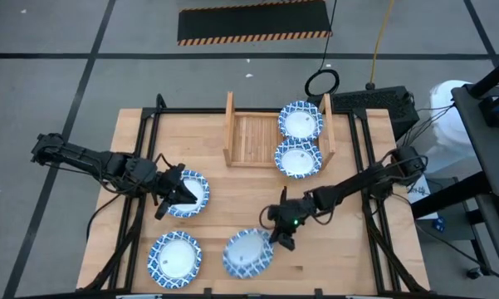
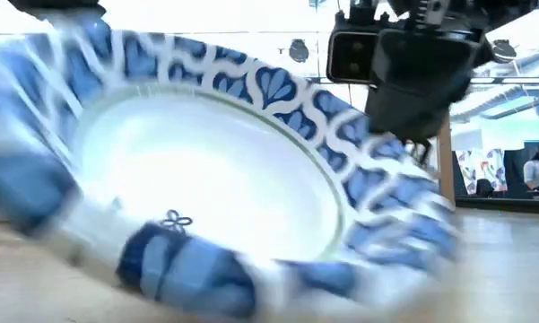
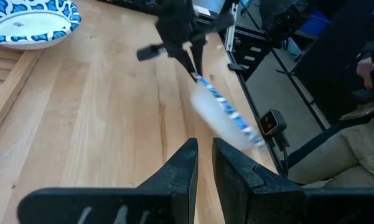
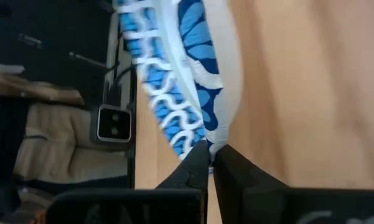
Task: Place and stack bowls onto a shelf
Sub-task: Put the blue patterned bowl on the shelf
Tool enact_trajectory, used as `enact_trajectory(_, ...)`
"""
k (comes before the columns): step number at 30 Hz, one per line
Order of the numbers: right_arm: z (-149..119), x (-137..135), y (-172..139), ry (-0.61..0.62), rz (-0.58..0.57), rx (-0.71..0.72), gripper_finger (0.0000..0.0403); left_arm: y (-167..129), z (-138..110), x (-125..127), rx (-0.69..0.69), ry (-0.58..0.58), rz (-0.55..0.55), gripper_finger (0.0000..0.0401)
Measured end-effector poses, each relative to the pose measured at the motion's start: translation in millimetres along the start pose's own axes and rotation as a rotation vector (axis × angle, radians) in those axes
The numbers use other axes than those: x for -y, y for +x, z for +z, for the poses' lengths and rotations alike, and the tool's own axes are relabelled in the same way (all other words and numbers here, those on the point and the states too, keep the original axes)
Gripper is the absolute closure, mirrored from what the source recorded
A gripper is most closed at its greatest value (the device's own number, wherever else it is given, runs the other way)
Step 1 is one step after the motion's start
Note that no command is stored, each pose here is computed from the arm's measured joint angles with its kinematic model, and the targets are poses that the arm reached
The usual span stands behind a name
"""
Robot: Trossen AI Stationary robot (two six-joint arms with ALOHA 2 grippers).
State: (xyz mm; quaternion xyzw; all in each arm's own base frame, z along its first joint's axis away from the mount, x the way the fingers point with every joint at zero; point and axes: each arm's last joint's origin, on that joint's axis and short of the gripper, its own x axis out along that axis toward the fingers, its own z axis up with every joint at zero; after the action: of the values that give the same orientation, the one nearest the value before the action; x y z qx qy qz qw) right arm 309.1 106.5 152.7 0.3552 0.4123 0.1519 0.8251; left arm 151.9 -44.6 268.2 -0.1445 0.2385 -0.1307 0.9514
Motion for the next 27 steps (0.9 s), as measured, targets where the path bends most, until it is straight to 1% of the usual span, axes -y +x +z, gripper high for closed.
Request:
enact_trajectory(4,17,4,-29,-0.013,-0.041,0.050,0.0402,0,0,0,0.001,0.000,0.000,0.0348)
enact_trajectory(10,45,7,-89,-0.067,-0.156,0.132,0.0402,0,0,0,0.008,0.001,0.018,0.0348)
enact_trajectory(17,95,-3,-167,-0.195,-0.353,0.153,0.0403,0,1,-2,0.023,0.001,0.060,0.0348)
enact_trajectory(20,118,-7,-202,-0.249,-0.449,0.199,0.0403,0,1,-2,0.032,-0.008,0.082,0.0348)
enact_trajectory(23,136,-1,-233,-0.261,-0.511,0.253,0.0403,0,2,-3,0.048,-0.033,0.099,0.0348)
enact_trajectory(27,150,11,-268,-0.280,-0.584,0.306,0.0403,0,2,-4,0.061,-0.067,0.127,0.0348)
